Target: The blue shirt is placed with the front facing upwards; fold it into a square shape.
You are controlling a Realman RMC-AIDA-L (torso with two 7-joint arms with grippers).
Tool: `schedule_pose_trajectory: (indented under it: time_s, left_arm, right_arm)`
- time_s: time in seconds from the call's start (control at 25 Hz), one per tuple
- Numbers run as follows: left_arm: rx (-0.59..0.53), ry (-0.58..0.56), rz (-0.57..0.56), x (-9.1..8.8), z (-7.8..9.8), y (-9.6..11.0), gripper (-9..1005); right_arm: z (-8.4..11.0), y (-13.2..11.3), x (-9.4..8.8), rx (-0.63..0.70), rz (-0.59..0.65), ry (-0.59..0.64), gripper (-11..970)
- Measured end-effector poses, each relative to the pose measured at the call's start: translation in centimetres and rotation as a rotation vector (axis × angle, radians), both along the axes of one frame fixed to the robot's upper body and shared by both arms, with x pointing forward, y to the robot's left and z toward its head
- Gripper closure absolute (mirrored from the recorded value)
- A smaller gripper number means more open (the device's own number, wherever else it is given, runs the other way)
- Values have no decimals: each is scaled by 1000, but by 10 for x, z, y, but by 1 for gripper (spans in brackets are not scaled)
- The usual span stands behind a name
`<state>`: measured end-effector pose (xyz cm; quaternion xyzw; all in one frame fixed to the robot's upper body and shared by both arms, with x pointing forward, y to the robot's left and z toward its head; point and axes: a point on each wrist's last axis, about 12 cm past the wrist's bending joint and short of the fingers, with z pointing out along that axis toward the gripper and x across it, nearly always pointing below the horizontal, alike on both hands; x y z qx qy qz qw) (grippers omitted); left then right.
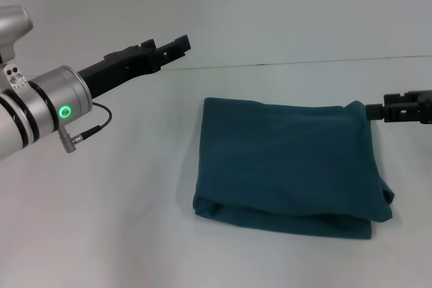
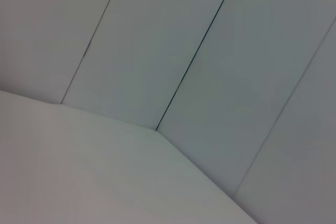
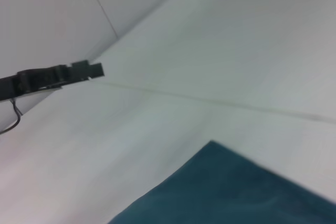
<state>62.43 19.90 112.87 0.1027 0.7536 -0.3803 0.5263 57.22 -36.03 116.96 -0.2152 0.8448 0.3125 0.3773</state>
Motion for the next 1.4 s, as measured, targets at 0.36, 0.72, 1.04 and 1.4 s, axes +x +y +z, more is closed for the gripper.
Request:
schedule_pose_trajectory:
  time_s: [0.36,0.72,1.04,1.4]
  left_arm:
    - [23,4,-11,1,-1,-1,132]
    - [95,237,-146,-1,-2,-11,137]
    - [190,495,-177,4,-8,-16,136]
    - [184,642,-184,2,-21,-19,136]
  right_arm:
    - [-31,-15,-27,-108,52,-340,185]
    - [-35,-33,-68,-90,67,-620,187]
    - [-38,-30,-73,-87,85,-637,183]
    - [-38,-26,-71,-78,94,-642,190]
